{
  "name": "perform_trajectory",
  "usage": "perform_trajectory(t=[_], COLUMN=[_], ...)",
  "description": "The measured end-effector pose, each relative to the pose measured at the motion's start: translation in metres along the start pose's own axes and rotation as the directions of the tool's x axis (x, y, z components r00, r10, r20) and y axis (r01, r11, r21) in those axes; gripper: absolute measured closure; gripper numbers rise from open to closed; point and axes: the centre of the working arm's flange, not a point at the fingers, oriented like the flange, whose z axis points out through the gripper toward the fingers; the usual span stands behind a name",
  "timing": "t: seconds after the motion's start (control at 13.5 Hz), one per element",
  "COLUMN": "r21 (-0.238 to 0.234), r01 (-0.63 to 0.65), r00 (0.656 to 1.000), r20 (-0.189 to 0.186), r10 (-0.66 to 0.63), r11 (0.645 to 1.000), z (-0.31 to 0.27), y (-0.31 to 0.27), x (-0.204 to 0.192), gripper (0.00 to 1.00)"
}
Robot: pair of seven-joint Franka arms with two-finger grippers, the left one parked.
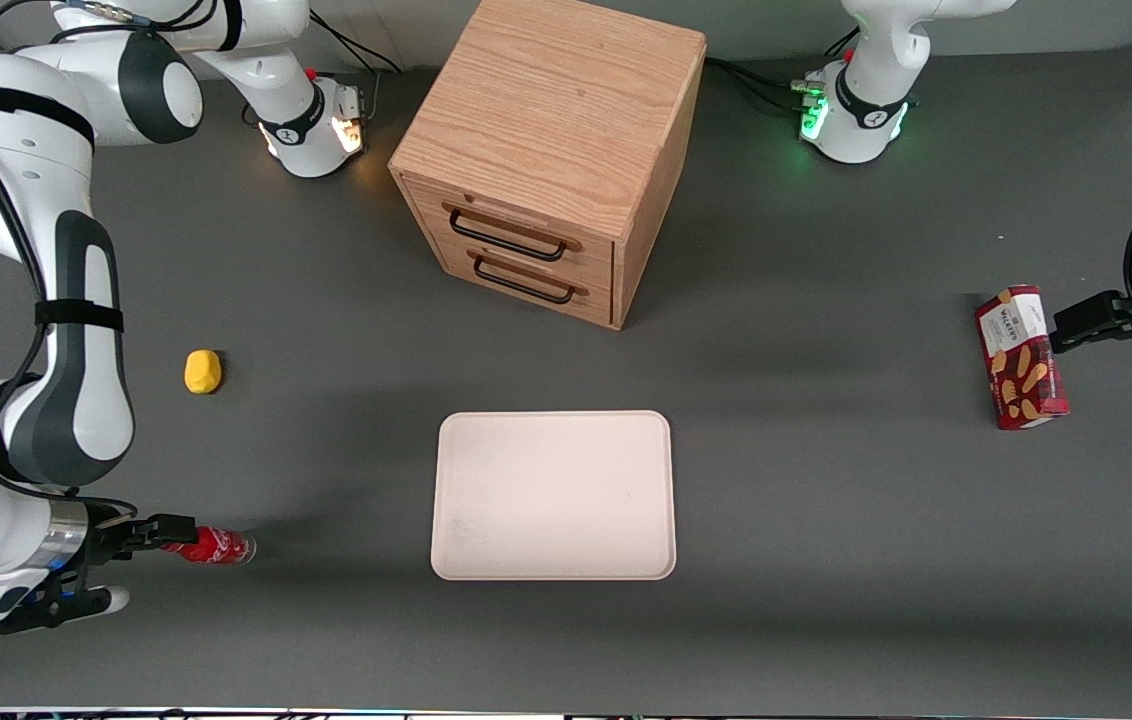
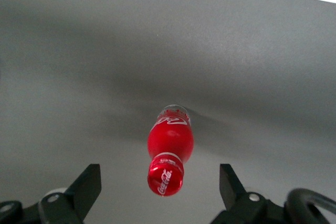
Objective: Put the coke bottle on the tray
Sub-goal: 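Lower the right gripper over the bottle neck and close on it, then lift the bottle and carry it toward the white tray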
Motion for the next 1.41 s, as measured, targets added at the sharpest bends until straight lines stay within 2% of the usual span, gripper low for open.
perform_trajectory(t=[0.22,0.3,0.37,0.52,0.67,0.81,1.19,1.41], r21=[0.002,0.002,0.001,-0.003,-0.008,-0.017,-0.043,-0.059], r01=[-0.001,-0.002,-0.001,0.0,0.002,0.005,0.017,0.018], r00=[1.0,1.0,1.0,1.0,1.0,1.0,1.0,0.999], r20=[0.01,0.01,0.009,0.01,0.011,0.012,0.002,-0.028], r10=[0.001,0.002,0.001,0.0,-0.002,-0.005,-0.017,-0.02], r11=[1.0,1.0,1.0,1.0,1.0,1.0,0.999,0.998], z=[0.006,0.006,0.006,0.006,0.006,0.006,-0.004,-0.058], y=[0.0,0.001,0.001,0.0,0.0,0.001,-0.002,-0.005], x=[-0.001,-0.001,-0.001,-0.001,-0.001,-0.001,0.001,-0.006], gripper=[0.0,0.04,0.04,0.24,0.5,0.69,0.69,0.69])
